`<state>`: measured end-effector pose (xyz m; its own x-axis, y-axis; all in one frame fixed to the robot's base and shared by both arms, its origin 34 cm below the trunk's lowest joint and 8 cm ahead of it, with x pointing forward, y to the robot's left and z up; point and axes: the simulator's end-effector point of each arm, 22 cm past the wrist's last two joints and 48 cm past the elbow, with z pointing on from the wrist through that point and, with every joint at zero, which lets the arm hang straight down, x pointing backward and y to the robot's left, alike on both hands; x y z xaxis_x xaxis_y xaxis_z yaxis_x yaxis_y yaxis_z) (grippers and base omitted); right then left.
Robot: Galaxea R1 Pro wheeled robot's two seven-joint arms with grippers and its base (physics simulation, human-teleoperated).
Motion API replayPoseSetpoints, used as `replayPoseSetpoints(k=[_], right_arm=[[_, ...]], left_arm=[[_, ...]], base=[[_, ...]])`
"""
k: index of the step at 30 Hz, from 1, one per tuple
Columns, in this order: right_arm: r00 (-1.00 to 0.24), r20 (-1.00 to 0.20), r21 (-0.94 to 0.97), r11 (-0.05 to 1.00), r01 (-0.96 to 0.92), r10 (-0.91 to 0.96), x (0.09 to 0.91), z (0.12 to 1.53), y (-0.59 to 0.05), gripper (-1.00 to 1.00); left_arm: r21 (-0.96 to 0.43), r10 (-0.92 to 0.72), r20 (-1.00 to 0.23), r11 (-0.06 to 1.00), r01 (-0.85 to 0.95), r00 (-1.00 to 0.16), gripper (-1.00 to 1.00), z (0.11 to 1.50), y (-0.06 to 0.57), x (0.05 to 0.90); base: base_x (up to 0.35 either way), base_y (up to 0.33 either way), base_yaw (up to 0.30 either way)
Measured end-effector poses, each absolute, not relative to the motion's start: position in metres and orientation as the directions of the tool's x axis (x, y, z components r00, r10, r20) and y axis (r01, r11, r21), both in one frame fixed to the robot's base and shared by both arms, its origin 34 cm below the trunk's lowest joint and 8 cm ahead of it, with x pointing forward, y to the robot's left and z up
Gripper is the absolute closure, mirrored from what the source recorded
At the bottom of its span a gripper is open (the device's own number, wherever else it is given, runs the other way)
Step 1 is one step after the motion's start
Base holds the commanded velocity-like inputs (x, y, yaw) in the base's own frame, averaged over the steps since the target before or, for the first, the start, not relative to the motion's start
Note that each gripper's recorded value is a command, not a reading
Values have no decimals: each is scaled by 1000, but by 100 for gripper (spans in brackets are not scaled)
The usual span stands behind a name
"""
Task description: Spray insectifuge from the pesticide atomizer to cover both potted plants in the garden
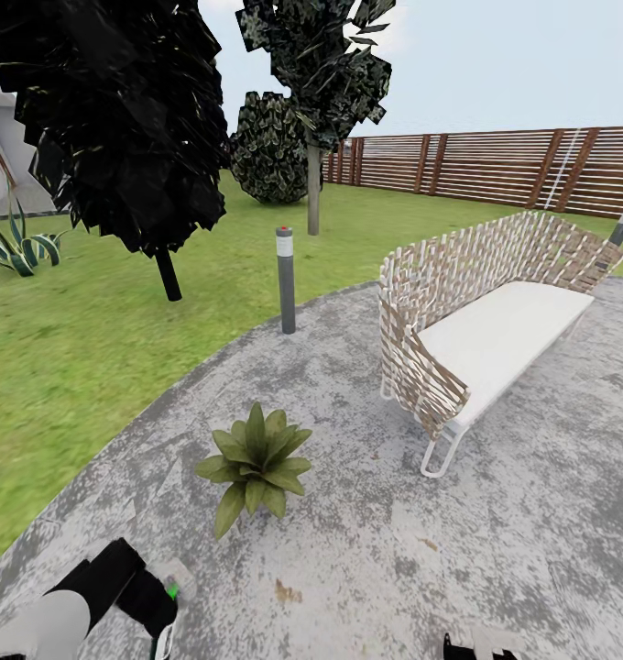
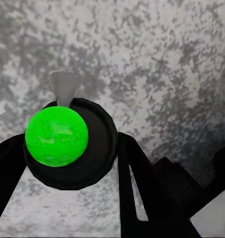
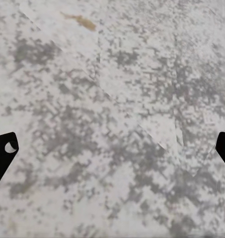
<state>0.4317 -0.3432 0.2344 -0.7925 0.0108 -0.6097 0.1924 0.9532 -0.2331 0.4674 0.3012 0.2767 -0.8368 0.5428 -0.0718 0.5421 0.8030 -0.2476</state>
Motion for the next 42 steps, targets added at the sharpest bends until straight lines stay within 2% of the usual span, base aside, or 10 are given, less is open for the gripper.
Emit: replayPoseSetpoints(k=[3, 9, 18, 30, 35, 42], right_arm=[[-793, -609, -231, 954, 193, 13, 432, 234, -343, -100], [-792, -610, -233, 953, 195, 13, 432, 235, -344, -100], [-792, -610, -233, 953, 195, 13, 432, 235, -344, -100], [-792, -611, -233, 953, 195, 13, 432, 235, -343, -100], [-792, -611, -232, 953, 195, 13, 432, 235, -343, -100], [-792, -610, -232, 953, 195, 13, 432, 234, -342, -100]], left_arm=[[-302, 485, 21, 836, 457, -874, 100, 283, 297, 454], [-397, 513, 49, 797, 455, -857, 100, 331, 276, 487], [-358, 494, -26, 807, 470, -869, 100, 387, 261, 565], [-327, 533, 13, 802, 500, -846, 100, 386, 250, 564], [-344, 553, 1, 783, 519, -833, 100, 386, 228, 564], [-330, 532, -2, 799, 502, -847, 100, 399, 224, 580]], base=[[0, 0, 0], [0, 0, 0], [0, 0, 0], [97, -196, 0], [286, -25, 0], [24, -1, 0]])
